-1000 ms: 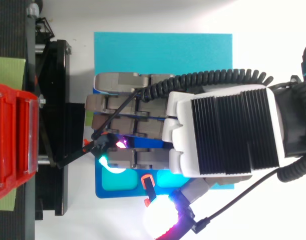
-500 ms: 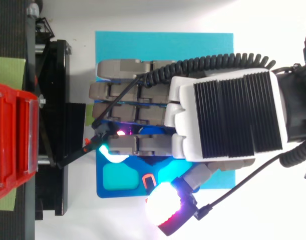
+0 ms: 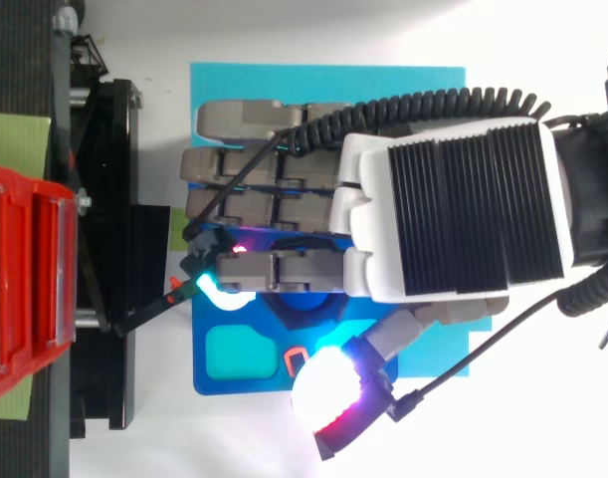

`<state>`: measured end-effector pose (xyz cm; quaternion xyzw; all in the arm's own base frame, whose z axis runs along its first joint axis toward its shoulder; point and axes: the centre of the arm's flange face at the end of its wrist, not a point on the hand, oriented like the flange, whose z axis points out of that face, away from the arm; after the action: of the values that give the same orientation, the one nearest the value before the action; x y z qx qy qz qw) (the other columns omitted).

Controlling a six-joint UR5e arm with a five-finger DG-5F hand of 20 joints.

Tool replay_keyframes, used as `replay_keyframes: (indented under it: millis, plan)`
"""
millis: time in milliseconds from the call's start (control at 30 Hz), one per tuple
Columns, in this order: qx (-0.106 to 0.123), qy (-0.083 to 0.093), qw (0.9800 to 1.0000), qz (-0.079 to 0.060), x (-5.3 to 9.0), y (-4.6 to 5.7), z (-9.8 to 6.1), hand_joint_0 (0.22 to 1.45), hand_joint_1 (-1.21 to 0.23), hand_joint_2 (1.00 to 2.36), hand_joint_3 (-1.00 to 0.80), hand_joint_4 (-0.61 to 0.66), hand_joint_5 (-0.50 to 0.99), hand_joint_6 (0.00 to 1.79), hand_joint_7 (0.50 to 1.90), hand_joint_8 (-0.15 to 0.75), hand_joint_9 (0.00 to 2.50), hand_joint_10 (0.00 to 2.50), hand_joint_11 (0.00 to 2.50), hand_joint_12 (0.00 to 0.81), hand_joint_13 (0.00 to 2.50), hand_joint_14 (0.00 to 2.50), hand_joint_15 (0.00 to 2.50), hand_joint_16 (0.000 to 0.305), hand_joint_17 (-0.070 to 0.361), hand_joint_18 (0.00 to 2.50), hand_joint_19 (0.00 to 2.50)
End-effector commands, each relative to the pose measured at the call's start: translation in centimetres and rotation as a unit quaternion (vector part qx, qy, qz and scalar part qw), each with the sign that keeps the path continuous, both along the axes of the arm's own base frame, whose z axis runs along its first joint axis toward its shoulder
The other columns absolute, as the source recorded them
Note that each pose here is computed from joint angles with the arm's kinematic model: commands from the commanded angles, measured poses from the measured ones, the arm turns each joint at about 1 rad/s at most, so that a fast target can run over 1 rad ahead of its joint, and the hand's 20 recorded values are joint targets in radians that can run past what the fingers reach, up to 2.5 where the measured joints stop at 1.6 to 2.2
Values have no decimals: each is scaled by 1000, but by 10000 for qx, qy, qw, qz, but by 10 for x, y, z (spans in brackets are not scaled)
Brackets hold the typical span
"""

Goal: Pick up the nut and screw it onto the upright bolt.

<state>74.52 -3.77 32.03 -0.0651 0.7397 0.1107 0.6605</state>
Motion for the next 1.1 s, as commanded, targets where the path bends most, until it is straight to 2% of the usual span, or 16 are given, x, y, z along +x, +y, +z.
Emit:
replay_keyframes:
  millis: [0,833,1067]
  plan:
    - [-19,3,10000,18,-1,-5,0,520,-149,1000,-500,254,-87,504,1182,254,533,0,0,263,436,0,0,23,52,1,0]
    - [-33,-27,10000,-10,-3,-28,0,531,-200,1000,-500,188,-48,502,1420,270,662,0,0,243,531,0,0,18,40,107,0]
    - [-130,-101,9999,15,-4,-40,1,533,-205,1000,-500,183,-39,501,1461,267,690,0,0,240,561,0,0,17,38,124,0]
